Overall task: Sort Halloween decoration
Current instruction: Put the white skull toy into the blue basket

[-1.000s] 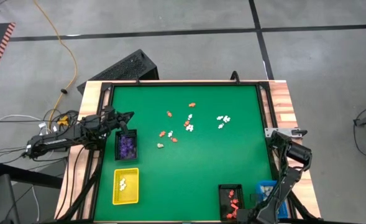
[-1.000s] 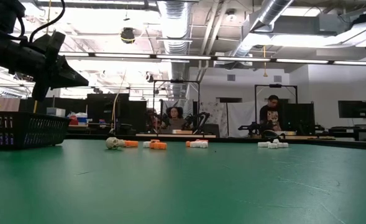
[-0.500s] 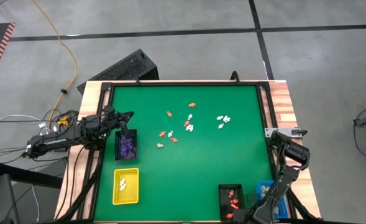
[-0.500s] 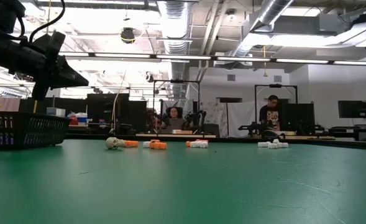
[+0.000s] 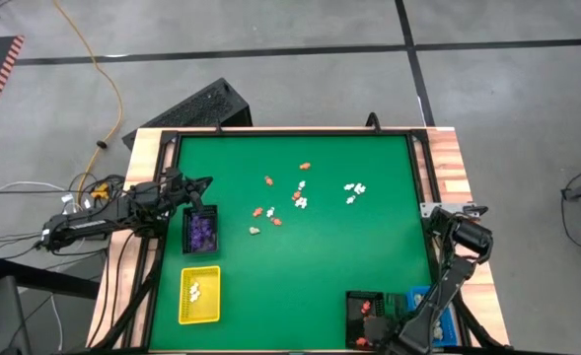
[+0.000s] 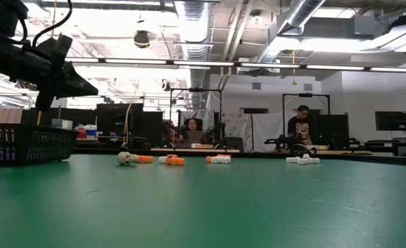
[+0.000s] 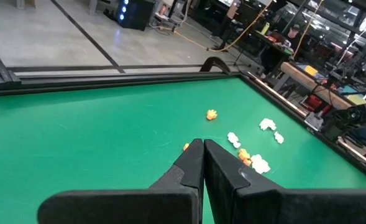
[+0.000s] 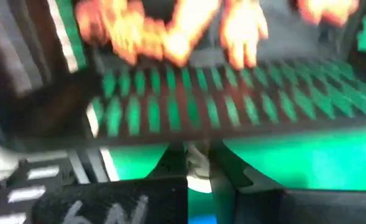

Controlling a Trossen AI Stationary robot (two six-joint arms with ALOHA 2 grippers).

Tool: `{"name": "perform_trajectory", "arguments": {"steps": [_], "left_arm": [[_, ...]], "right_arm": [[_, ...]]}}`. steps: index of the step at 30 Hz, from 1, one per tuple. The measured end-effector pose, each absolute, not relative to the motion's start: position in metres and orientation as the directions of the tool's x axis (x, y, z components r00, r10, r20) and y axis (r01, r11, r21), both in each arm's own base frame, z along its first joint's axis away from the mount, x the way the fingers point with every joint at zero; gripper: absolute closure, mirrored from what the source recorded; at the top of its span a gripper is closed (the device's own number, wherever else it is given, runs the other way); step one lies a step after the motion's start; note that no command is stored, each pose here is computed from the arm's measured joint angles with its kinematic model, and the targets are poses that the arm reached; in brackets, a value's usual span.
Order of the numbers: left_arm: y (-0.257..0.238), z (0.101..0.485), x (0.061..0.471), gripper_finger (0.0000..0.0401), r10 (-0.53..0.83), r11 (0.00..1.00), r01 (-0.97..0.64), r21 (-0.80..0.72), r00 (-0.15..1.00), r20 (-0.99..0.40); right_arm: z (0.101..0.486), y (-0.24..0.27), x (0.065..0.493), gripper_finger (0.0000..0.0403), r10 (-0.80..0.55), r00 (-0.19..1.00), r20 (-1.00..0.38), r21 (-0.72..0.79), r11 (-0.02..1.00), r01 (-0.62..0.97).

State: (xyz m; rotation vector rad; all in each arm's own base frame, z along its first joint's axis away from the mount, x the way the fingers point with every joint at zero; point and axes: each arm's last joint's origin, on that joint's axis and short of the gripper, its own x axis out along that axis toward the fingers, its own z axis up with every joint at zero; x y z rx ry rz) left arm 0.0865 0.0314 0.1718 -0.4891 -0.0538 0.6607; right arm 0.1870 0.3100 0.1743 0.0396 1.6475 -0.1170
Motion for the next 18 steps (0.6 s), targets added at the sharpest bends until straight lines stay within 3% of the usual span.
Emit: {"name": "perform_trajectory", "arguments": {"steps": [18], "left_arm": [[0.031,0.172,0.086,0.0401,0.600,0.681,-0.576,-0.452,0.793,-0.105]], "right_arm": [[0.238,0.272,0.158,0.0359,-0.154,-0.103,-0.983,-0.171,0.968,0.185]]}}
